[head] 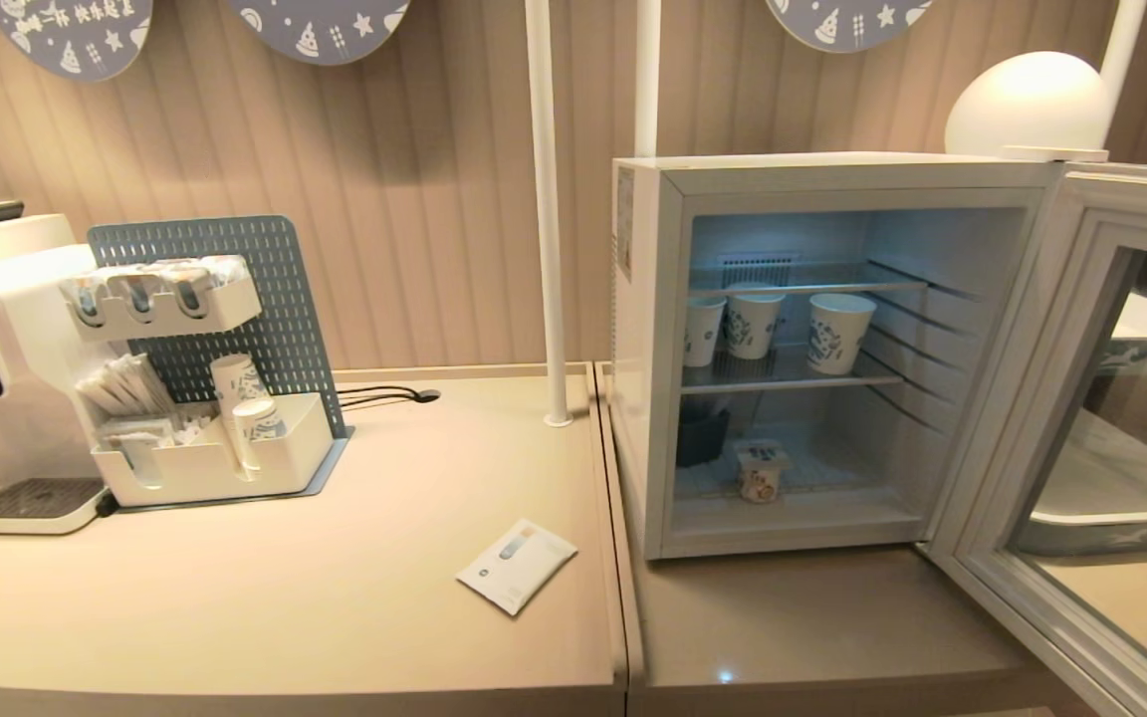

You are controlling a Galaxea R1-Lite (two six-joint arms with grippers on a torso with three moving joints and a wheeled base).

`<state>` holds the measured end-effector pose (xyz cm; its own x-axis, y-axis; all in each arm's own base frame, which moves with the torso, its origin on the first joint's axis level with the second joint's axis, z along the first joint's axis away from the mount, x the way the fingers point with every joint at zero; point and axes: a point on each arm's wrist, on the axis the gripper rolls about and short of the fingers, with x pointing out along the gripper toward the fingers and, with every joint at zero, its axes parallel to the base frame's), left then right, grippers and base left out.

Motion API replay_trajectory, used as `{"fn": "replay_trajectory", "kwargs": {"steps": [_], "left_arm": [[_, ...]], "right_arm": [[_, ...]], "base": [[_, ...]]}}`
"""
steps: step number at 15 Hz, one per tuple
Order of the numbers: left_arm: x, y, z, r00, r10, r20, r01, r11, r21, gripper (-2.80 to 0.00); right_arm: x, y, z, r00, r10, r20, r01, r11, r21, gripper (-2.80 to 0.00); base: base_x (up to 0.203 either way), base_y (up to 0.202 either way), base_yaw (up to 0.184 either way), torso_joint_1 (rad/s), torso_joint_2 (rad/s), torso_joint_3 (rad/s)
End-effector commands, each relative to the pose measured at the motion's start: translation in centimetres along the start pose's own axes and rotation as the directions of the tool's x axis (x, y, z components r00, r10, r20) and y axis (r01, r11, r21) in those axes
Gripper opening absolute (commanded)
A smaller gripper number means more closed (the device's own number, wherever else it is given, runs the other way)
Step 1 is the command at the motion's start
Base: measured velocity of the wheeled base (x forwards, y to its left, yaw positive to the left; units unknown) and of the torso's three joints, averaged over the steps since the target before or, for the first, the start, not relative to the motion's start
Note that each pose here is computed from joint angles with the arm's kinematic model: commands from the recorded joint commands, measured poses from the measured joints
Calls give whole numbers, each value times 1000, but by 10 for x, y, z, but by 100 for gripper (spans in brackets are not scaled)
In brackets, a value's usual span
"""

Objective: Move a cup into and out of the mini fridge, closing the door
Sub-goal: Place the yoghurt on the table

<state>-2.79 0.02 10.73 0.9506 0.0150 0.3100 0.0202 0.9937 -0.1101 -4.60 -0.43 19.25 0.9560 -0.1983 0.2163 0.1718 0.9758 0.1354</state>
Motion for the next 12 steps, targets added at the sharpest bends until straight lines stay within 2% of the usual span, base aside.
{"fn": "replay_trajectory", "kwargs": {"steps": [1, 2, 3, 4, 6, 8, 12], "left_arm": [[1, 1, -11, 999, 4, -39, -4, 1000, 0, -280], [1, 1, -11, 999, 5, -38, -5, 1000, 1, -280], [1, 1, -11, 999, 5, -39, -5, 1000, 1, -280], [1, 1, -11, 999, 5, -39, -5, 1000, 1, -280], [1, 1, -11, 999, 5, -39, -5, 1000, 1, -280], [0, 1, -11, 999, 4, -37, -4, 1000, 1, -280], [1, 1, -11, 999, 3, -39, -3, 1000, 2, -280]], "right_arm": [[-20, -5, -20, 991, 82, 102, -82, 997, 1, -280], [-17, -5, -37, 987, 106, 121, -105, 994, -11, -280], [-9, -5, -64, 988, 130, 84, -128, 991, -37, -280], [-3, -6, -88, 988, 156, 21, -154, 986, -61, -280], [-1, -6, -115, 971, 200, -129, -213, 973, -94, -280], [-2, -7, -122, 962, 185, -203, -208, 973, -96, -280], [-2, -7, -122, 963, 180, -198, -203, 974, -99, -280]], "base": [[0, 0, 0, 0, 0, 0], [0, 0, 0, 0, 0, 0], [0, 0, 0, 0, 0, 0], [0, 0, 0, 0, 0, 0], [0, 0, 0, 0, 0, 0], [0, 0, 0, 0, 0, 0], [0, 0, 0, 0, 0, 0]]}}
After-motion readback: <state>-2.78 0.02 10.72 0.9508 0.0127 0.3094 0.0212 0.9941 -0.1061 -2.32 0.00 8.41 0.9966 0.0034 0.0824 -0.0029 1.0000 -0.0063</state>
